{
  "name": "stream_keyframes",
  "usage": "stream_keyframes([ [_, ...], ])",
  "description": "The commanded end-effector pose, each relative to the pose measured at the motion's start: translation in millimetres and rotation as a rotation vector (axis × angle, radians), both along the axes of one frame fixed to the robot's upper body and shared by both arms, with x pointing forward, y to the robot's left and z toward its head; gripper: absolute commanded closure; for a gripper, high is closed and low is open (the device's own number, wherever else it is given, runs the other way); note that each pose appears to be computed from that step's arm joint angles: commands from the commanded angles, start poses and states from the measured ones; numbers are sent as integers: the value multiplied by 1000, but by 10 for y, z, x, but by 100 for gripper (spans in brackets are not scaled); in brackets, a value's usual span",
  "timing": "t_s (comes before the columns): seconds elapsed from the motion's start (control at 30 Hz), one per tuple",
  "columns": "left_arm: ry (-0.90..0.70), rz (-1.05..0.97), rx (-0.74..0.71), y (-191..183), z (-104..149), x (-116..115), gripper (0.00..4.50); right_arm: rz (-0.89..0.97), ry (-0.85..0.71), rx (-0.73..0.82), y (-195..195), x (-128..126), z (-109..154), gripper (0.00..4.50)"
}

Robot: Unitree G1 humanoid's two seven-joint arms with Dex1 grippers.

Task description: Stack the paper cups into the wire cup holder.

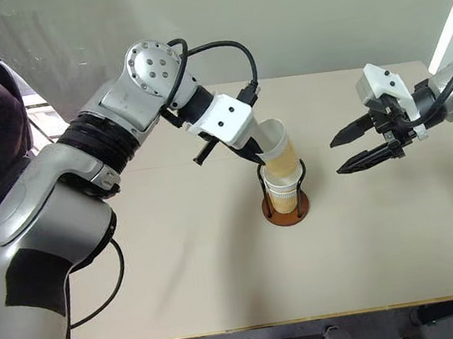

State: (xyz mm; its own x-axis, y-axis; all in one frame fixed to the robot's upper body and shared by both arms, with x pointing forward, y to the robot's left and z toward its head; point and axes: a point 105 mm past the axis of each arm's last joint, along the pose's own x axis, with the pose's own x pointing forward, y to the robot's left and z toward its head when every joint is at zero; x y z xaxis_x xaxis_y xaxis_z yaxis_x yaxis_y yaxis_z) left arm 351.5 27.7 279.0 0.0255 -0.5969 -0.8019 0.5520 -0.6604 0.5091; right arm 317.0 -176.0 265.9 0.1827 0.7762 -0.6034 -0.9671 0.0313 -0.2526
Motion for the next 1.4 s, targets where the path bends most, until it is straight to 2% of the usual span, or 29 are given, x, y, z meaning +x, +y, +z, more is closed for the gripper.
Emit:
stream_keyframes([
  [0.03, 9, -10, -33, -20, 100, -28, 389, 11, -48, 6, -2, -31, 116, 159],
  [0.3, 0, -13, -28, 3, 95, -31, 118, 7, -47, 4, -5, -23, 111, 159],
  [0.4, 2, -19, -76, -28, 148, -33, 12, 3, -46, 4, -16, -15, 103, 159],
  [0.43, 35, 0, -137, -50, 212, -29, 2, -2, -44, 12, -24, -8, 103, 159],
  [0.6, 196, 187, -394, 170, 408, 142, 2, -38, -42, 54, -47, 45, 96, 159],
  [0.7, 359, 298, -570, 297, 512, 220, 2, -71, -50, 82, -57, 111, 77, 159],
  [0.8, 585, 409, -614, 539, 375, 211, 2, -79, -33, 88, -80, 115, 16, 159],
  [0.87, 655, 461, -585, 691, 207, 169, 2, -71, -18, 88, -89, 91, -12, 159],
  [1.03, 692, 576, -509, 1023, -159, 137, 2, -97, -27, 89, -161, 131, -75, 159],
  [1.13, 736, 636, -611, 1159, -207, 231, 2, -191, -67, 128, -232, 299, -143, 159],
  [1.33, 652, 784, -804, 1333, -281, 489, 2, -308, -111, 143, -406, 468, -266, 159],
  [1.4, 572, 841, -838, 1398, -344, 578, 2, -353, -130, 154, -463, 532, -291, 159],
])
